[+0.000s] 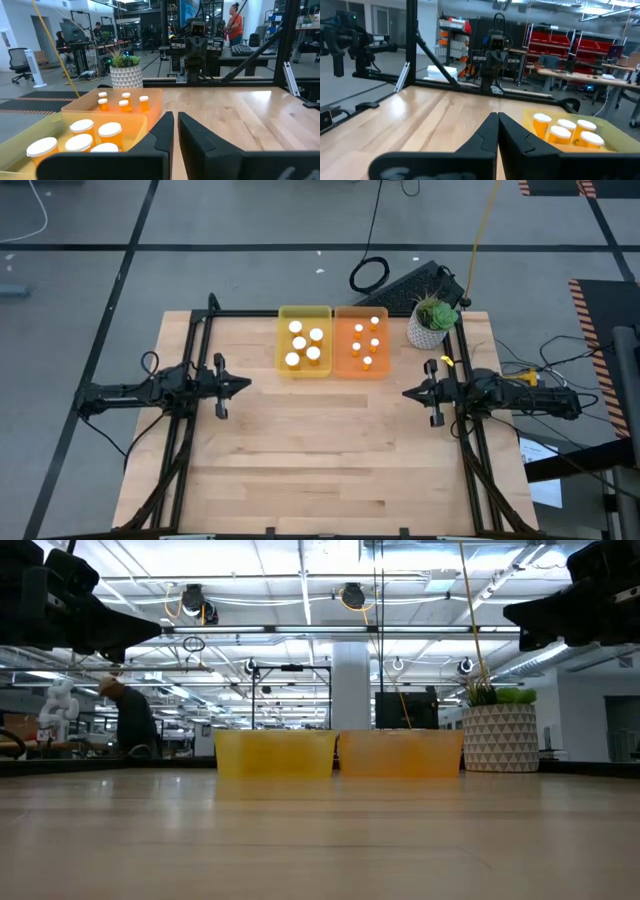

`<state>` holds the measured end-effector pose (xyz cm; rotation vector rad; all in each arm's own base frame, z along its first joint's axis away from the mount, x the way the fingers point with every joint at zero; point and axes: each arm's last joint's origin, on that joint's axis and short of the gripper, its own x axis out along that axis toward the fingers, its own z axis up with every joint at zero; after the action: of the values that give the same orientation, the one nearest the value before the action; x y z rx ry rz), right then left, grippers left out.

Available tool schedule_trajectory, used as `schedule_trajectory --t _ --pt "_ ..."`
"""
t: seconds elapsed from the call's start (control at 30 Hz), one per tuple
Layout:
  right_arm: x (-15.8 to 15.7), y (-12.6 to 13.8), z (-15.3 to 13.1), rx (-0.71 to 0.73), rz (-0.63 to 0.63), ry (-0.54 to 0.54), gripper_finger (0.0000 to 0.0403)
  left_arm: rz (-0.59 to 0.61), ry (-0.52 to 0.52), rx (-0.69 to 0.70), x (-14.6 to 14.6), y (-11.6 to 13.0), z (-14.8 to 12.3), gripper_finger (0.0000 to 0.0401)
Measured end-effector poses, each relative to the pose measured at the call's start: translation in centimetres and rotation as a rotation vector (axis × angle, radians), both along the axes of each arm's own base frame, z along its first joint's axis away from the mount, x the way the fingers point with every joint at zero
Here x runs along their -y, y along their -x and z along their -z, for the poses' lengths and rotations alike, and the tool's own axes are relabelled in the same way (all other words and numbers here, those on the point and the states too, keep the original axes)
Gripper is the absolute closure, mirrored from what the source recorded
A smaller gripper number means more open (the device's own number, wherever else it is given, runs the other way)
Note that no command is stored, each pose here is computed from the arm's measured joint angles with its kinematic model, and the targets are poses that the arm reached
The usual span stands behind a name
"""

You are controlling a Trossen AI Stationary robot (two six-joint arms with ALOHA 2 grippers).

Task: Pick and place medicine bottles into bin by pill shape (circle, oval)
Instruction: Return to Home Position

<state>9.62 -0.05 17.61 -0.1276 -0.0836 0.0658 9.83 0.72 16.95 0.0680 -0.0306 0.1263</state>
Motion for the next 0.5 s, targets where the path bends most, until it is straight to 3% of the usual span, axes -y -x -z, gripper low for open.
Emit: schedule_trajectory --t 0.23,0.5 --pt "0.00 -0.08 0.01 -0.009 -0.005 -0.080 0.0403 0.000 0.001 0.004 0.00 0.00 -0.03 0.0370" --pt "0.00 -0.08 -0.01 -0.007 -0.005 -0.083 0.0403 -0.006 0.002 0.003 -0.02 0.00 -0.03 0.0368"
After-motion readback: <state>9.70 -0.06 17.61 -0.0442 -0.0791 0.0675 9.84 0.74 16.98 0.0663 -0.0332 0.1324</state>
